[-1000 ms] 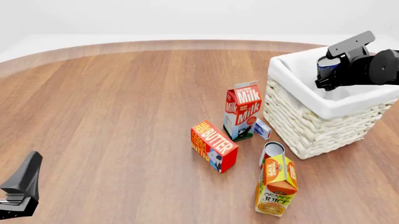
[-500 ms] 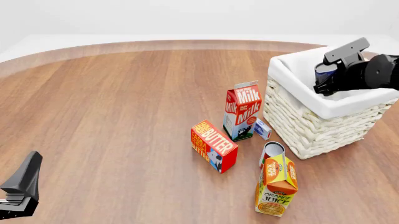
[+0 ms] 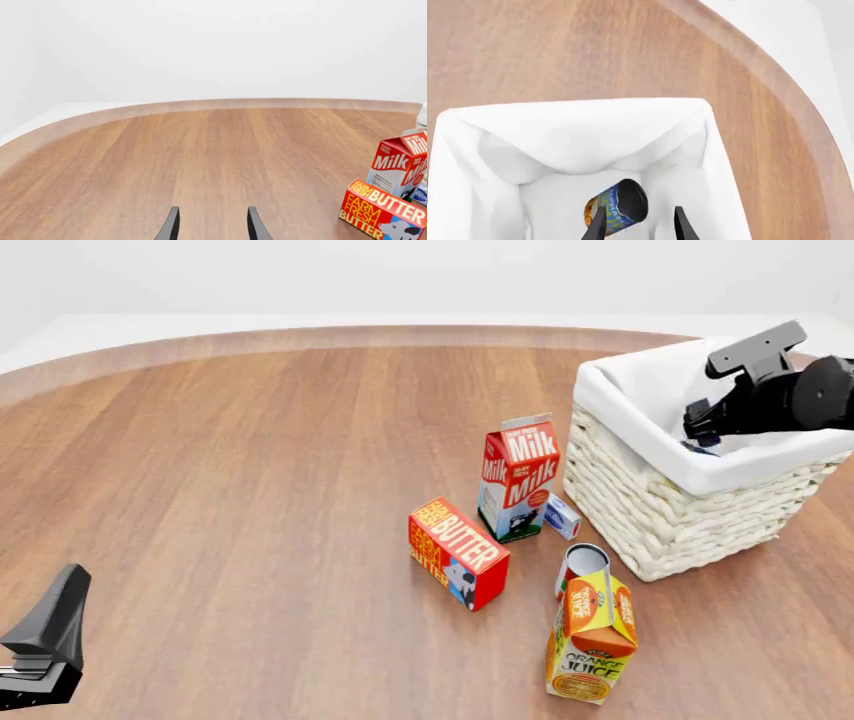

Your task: Pick up the alphabet soup, and put it in the basket.

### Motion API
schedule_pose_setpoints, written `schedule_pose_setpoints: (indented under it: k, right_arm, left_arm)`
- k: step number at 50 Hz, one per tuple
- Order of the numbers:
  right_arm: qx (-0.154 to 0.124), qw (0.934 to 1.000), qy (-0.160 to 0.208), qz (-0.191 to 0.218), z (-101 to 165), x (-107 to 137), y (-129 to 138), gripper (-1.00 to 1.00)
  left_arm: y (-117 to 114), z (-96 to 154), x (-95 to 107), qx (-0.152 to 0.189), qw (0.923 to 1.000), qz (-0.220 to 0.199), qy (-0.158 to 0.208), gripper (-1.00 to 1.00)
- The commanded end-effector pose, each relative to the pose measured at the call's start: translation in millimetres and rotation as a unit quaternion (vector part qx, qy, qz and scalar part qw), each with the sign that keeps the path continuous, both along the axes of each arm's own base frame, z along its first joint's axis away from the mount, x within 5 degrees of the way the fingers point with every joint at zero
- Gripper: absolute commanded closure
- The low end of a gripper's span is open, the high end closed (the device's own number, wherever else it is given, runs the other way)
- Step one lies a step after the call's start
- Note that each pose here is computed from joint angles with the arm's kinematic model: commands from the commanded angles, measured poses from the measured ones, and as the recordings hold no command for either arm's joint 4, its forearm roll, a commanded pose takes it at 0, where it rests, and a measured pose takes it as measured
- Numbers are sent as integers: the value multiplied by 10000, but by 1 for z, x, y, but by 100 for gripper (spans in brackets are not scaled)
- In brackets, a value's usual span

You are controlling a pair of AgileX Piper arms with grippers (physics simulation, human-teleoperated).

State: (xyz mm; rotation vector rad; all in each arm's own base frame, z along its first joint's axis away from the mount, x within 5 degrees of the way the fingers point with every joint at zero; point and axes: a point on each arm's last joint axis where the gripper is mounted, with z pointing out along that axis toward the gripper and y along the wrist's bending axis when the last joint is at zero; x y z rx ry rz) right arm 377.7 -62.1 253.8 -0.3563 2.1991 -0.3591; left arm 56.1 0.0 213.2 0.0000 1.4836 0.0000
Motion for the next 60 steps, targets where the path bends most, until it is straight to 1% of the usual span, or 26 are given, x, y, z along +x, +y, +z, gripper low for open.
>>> schedule_pose_setpoints:
  k: [1, 13, 25, 34, 39, 46, 48, 60]
  right_arm:
    - [24, 9998, -124, -128, 6, 0, -8, -100]
    - [15, 9997, -163, -171, 7, -2, -11, -100]
    - [39, 9991, -352, -227, 20, -10, -10, -100]
    - [54, 9981, -535, -288, 29, -21, -11, -100]
    - [52, 9971, -702, -285, 43, -31, -8, -100]
    - [44, 9965, -775, -304, 47, -39, -7, -100]
    - [57, 9959, -842, -334, 51, -44, -7, -100]
    - [116, 9945, -1005, -265, 63, -60, 4, -100]
  left_arm:
    - [0, 0, 0, 0, 10000, 0, 0, -100]
    - [0, 0, 0, 0, 10000, 0, 0, -100]
    - [0, 0, 0, 0, 10000, 0, 0, -100]
    - [0, 0, 0, 0, 10000, 0, 0, -100]
    - [0, 0, 0, 0, 10000, 0, 0, -100]
    - [0, 0, 0, 0, 10000, 0, 0, -100]
    - [0, 0, 0, 0, 10000, 0, 0, -100]
    - [0, 0, 0, 0, 10000, 0, 0, -100]
